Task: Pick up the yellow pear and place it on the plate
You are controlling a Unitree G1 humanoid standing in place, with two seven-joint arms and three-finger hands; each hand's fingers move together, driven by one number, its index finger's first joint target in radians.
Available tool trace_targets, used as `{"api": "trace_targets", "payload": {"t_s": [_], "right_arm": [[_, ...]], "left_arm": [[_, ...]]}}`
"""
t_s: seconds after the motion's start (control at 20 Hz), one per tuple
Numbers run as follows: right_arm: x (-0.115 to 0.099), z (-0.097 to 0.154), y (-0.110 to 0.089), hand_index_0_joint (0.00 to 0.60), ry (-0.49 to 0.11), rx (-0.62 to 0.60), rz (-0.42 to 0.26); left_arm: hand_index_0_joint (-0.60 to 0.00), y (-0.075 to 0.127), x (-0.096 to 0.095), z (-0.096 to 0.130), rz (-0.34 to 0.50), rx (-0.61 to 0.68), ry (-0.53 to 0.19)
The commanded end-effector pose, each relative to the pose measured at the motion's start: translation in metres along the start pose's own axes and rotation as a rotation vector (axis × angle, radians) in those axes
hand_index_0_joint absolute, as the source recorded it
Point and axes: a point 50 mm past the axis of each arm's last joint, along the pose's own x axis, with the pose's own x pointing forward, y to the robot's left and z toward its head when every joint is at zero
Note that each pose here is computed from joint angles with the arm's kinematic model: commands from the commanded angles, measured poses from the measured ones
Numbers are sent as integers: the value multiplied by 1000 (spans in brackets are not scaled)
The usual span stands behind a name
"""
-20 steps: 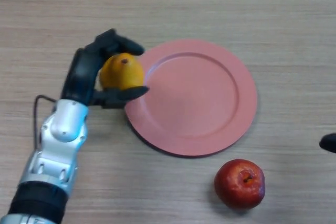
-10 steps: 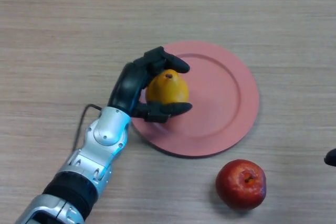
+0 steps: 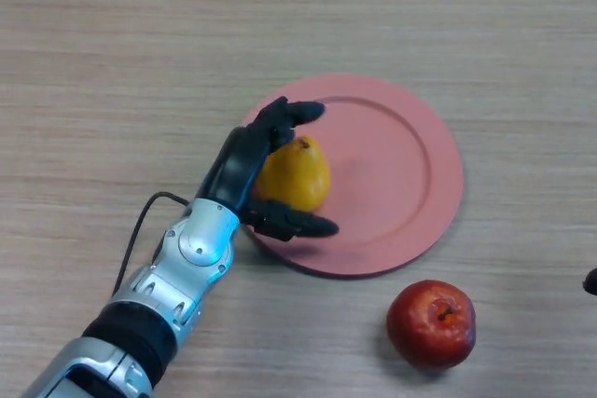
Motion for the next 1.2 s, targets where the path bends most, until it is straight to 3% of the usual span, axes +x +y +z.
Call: {"api": "trace_targets", "payload": {"t_s": [0.05,0.15,0.25,0.4,0.65,0.9,1.1,1.2], "right_arm": [[-7,33,-11,0,-213,-111,-52],[-6,34,-10,0,-220,-114,-52],[-5,34,-7,0,-215,-94,-40],[-4,34,-2,0,-208,-63,-17],[6,33,7,0,-220,-23,17],[21,20,15,0,-208,14,44],[29,15,21,0,-224,16,58],[31,12,24,0,-216,23,69]], "left_arm": [[0,23,10,36,84,-41,-164],[0,31,4,38,122,-60,-181],[0,46,-4,50,174,-66,-251],[0,64,-18,58,183,-63,-237],[0,97,-55,76,251,-2,-317],[0,128,-93,69,304,-20,-330],[0,143,-119,70,299,-33,-357],[0,148,-129,68,299,0,-338]]}}
